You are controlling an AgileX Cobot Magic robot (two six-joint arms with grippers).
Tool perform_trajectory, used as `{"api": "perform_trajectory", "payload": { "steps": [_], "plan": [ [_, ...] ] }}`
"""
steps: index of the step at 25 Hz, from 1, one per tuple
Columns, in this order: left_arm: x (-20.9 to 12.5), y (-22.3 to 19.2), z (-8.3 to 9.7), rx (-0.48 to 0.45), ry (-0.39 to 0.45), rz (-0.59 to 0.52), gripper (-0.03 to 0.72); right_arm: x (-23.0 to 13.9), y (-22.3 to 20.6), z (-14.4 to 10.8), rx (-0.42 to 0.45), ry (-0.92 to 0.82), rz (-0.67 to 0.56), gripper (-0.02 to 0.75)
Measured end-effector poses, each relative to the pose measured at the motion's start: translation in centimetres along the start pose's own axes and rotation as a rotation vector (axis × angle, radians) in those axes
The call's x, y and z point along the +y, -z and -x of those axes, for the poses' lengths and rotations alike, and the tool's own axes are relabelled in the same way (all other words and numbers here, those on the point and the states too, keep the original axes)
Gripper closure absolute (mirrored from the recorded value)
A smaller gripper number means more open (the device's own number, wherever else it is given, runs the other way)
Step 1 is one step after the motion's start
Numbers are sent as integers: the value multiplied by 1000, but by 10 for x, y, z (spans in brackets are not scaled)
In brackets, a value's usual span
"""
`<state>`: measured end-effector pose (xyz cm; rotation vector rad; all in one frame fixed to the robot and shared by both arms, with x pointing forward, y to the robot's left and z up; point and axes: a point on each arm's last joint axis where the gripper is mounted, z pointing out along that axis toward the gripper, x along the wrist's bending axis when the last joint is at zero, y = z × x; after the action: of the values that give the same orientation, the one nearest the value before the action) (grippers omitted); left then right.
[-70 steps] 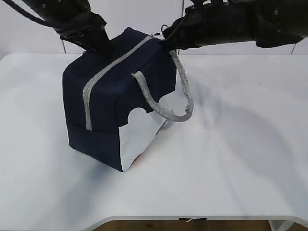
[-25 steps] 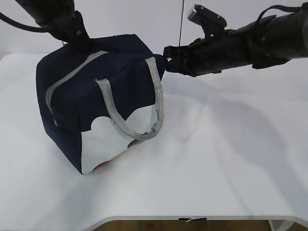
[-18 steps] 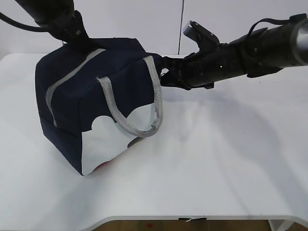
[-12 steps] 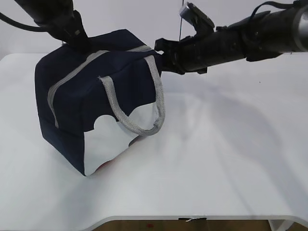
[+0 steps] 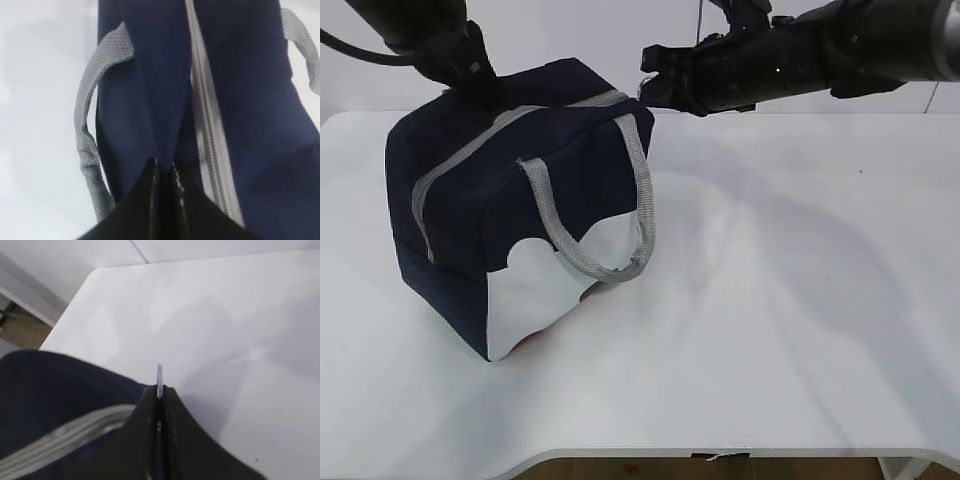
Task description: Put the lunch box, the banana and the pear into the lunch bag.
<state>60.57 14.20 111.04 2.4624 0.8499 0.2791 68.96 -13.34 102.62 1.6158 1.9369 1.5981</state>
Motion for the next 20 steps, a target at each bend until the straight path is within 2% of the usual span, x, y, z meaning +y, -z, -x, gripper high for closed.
{"api": "perform_trajectory", "payload": {
  "steps": [8, 20],
  "plan": [
    [-5, 4, -12, -1, 46, 15, 686, -6, -11, 15, -75, -17, 17, 732],
    [-7, 5, -15, -3, 61, 22, 686, -36, -39, 38, -97, -128, -58, 732]
  ]
}}
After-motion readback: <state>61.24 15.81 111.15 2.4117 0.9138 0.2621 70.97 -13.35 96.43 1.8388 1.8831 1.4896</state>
